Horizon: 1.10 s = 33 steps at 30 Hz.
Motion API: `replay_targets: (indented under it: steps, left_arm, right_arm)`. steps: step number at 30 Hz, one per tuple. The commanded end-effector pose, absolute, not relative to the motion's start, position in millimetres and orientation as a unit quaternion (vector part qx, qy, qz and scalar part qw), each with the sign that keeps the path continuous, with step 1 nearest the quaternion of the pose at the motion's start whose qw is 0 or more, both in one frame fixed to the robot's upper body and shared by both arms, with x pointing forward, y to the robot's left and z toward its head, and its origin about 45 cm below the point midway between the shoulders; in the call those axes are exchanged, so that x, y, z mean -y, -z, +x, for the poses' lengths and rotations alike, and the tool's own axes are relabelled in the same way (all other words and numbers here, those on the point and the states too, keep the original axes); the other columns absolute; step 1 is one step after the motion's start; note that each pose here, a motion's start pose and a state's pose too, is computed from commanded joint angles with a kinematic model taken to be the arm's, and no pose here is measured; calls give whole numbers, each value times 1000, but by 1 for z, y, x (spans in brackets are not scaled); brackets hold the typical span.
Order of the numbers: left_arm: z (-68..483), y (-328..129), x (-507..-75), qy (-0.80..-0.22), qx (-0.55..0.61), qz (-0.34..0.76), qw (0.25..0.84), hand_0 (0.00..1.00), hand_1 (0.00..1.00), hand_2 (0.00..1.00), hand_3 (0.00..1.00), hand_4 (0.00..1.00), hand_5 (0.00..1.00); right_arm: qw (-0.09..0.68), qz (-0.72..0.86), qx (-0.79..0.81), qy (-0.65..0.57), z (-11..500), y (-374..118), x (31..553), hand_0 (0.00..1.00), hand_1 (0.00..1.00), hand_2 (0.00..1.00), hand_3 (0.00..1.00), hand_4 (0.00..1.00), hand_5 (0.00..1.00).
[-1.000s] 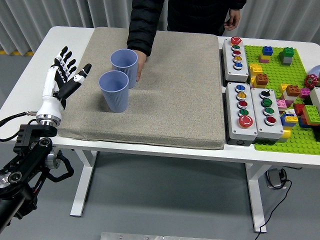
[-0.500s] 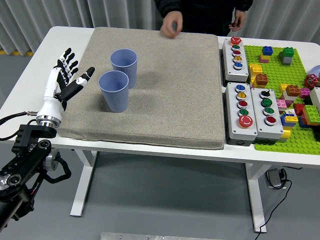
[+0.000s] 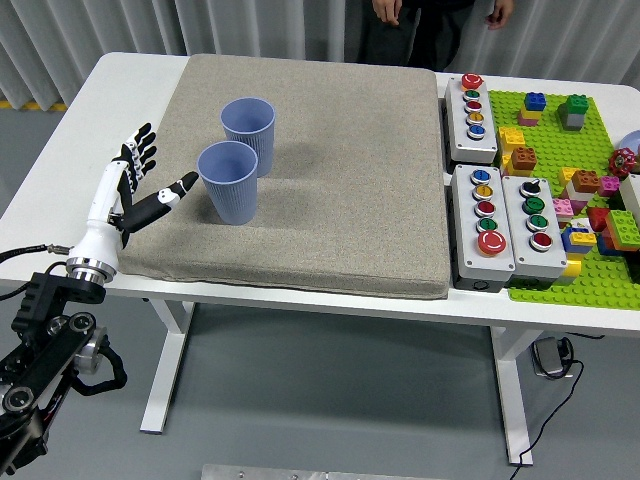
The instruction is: Pick cup pour cup place
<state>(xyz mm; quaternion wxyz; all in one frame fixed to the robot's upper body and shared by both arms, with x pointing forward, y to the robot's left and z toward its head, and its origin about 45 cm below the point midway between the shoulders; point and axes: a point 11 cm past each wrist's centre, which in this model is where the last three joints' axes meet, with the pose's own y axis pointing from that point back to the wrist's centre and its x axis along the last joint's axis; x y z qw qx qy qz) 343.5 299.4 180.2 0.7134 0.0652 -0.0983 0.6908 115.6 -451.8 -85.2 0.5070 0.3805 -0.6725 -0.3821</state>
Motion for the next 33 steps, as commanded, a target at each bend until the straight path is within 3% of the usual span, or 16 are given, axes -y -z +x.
replay_targets:
  steps: [33]
  left_arm:
    - [338,-130,-258,-694,69,97,710,942,980,998,998,937,279]
  right_arm:
    - [505,382,674,381,119,84,452,701,682,603,599,38,394]
